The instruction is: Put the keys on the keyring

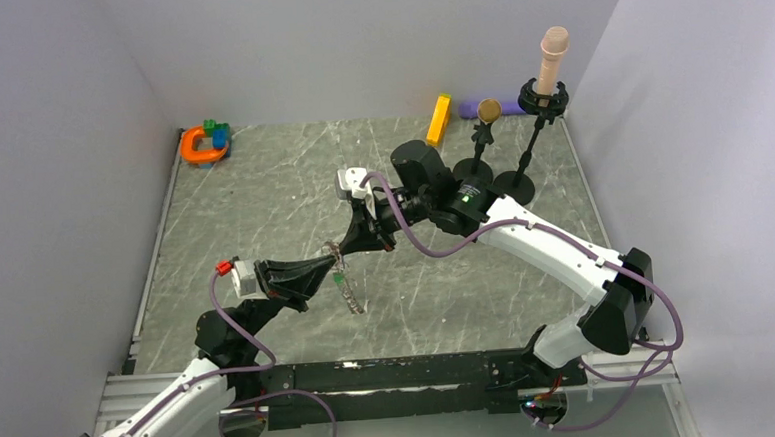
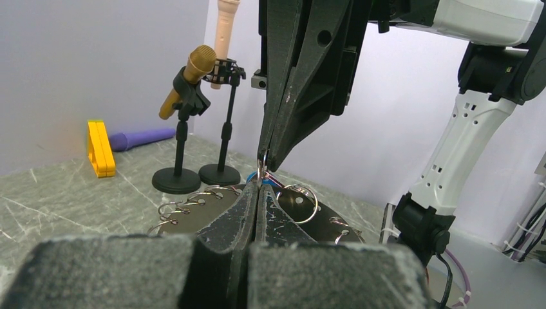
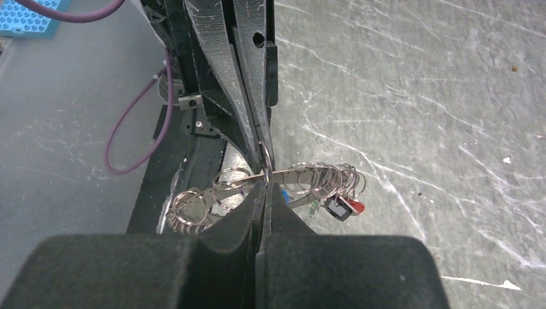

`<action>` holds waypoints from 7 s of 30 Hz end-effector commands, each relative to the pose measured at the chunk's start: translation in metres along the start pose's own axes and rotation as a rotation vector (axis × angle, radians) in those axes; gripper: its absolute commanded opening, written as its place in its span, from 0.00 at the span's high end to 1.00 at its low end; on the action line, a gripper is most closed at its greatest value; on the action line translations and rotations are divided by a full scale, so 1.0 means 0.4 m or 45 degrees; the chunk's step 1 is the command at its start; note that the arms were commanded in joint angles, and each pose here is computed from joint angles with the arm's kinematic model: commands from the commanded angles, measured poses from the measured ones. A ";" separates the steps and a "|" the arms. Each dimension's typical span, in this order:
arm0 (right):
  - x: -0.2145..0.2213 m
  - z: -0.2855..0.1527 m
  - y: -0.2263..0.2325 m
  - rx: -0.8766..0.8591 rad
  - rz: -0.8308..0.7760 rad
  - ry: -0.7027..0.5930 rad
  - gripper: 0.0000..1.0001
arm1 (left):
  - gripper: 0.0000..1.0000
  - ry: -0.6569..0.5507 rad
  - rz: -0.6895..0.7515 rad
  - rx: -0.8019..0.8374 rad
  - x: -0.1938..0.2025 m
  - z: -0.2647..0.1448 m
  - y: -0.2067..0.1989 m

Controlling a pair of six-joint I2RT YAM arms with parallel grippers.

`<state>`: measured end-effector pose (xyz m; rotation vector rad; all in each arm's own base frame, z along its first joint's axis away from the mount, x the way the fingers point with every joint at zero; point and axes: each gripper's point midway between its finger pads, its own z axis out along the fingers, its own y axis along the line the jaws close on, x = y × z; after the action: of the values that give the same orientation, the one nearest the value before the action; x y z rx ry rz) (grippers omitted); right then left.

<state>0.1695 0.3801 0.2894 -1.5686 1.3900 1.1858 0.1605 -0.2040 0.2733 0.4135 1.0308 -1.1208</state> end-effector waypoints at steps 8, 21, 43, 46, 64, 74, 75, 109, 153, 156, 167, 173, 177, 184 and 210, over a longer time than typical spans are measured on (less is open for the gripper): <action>-0.021 -0.011 -0.013 0.048 -0.046 -0.004 1.00 | 1.00 -0.102 0.035 0.040 -0.068 0.014 -0.024; -0.026 -0.020 -0.013 0.052 -0.055 -0.005 1.00 | 1.00 -0.095 0.036 0.028 -0.063 0.013 -0.019; -0.030 -0.025 -0.023 0.071 -0.049 -0.015 1.00 | 1.00 -0.092 0.033 0.030 -0.059 0.010 -0.019; -0.029 -0.024 -0.022 0.067 -0.047 -0.016 1.00 | 1.00 -0.094 0.032 0.032 -0.060 0.011 -0.020; -0.035 -0.021 -0.003 0.015 -0.038 -0.037 1.00 | 1.00 -0.092 0.033 0.006 -0.059 0.011 -0.010; -0.033 -0.015 -0.013 0.028 -0.032 -0.036 1.00 | 1.00 -0.091 0.031 0.026 -0.060 0.012 -0.017; -0.033 -0.015 -0.015 0.030 -0.031 -0.035 1.00 | 1.00 -0.090 0.030 0.027 -0.059 0.012 -0.018; -0.012 -0.011 -0.015 0.032 -0.009 -0.013 1.00 | 1.00 -0.096 0.031 0.059 -0.064 0.019 -0.028; 0.006 -0.003 0.006 -0.010 -0.010 0.008 1.00 | 1.00 -0.099 0.027 0.094 -0.068 0.022 -0.040; 0.007 0.000 0.008 -0.014 -0.011 0.011 1.00 | 1.00 -0.100 0.026 0.095 -0.067 0.021 -0.040; 0.006 0.003 0.010 -0.022 -0.008 0.011 1.00 | 1.00 -0.100 0.025 0.105 -0.066 0.022 -0.043; 0.004 0.005 0.013 -0.025 -0.010 0.009 1.00 | 1.00 -0.100 0.028 0.109 -0.067 0.024 -0.044; 0.004 0.005 0.013 -0.026 -0.010 0.008 1.00 | 1.00 -0.101 0.028 0.114 -0.068 0.024 -0.046; 0.003 0.007 0.016 -0.033 -0.005 0.004 1.00 | 1.00 -0.101 0.031 0.119 -0.069 0.024 -0.047; -0.004 0.014 0.033 -0.089 0.048 -0.028 1.00 | 1.00 -0.090 0.039 0.133 -0.068 0.026 -0.050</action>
<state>0.1670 0.3773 0.2871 -1.5652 1.4165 1.2158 0.1609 -0.2100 0.2660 0.4501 1.0519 -1.1348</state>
